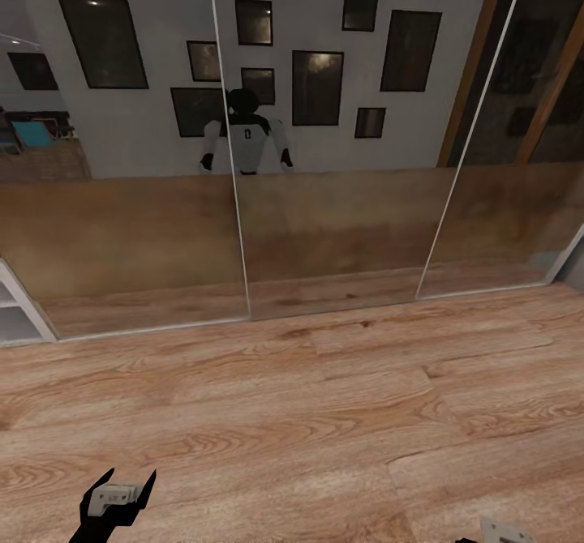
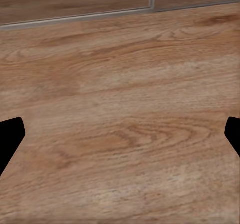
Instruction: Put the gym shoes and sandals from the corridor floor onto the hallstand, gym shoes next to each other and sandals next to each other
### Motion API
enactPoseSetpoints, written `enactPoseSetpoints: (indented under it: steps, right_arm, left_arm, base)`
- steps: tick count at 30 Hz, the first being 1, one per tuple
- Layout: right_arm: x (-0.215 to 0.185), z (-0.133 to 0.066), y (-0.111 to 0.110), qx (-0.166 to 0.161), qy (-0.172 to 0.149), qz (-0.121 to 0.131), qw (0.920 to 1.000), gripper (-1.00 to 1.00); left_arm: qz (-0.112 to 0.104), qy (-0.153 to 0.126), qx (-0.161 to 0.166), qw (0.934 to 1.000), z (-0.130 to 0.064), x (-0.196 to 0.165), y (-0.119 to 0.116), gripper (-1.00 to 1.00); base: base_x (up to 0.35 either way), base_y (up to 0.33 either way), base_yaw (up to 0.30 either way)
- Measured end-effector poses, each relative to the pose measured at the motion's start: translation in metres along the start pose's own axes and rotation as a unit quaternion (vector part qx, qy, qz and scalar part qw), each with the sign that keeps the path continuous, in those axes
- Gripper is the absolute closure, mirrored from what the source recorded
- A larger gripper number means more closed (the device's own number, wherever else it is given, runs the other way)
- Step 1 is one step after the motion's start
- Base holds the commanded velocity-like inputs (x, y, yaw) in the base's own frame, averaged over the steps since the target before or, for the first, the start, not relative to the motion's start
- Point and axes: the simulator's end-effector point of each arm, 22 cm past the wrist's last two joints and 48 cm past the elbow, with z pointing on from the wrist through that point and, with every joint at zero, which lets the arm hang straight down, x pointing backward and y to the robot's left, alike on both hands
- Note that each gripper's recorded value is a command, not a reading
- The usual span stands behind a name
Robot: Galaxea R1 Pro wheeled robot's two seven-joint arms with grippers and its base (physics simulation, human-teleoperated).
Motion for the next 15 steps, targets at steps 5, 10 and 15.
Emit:
enactPoseSetpoints:
  steps: [5,10,15]
  right_arm:
    - [0.0,0.0,0.0001,0.0,0.0,0.0,1.0,-1.0]
    - [0.001,0.0,0.0001,-0.001,0.001,-0.002,1.0,-1.0]
    - [0.0088,0.001,-0.0062,0.003,0.016,-0.011,0.9998,-1.0]
  left_arm:
    - [0.0,0.0,0.0,1.0,0.0,0.0,0.0,-1.0]
    - [0.0,0.0,0.0,1.0,0.0,-0.0001,0.0001,-1.0]
    - [0.0,0.0,-0.001,1.0,0.0,-0.0002,0.0006,-1.0]
  base:
    - [-0.019,0.007,0.002]
    - [-0.008,0.003,0.001]
    - [-0.004,0.001,0.0]
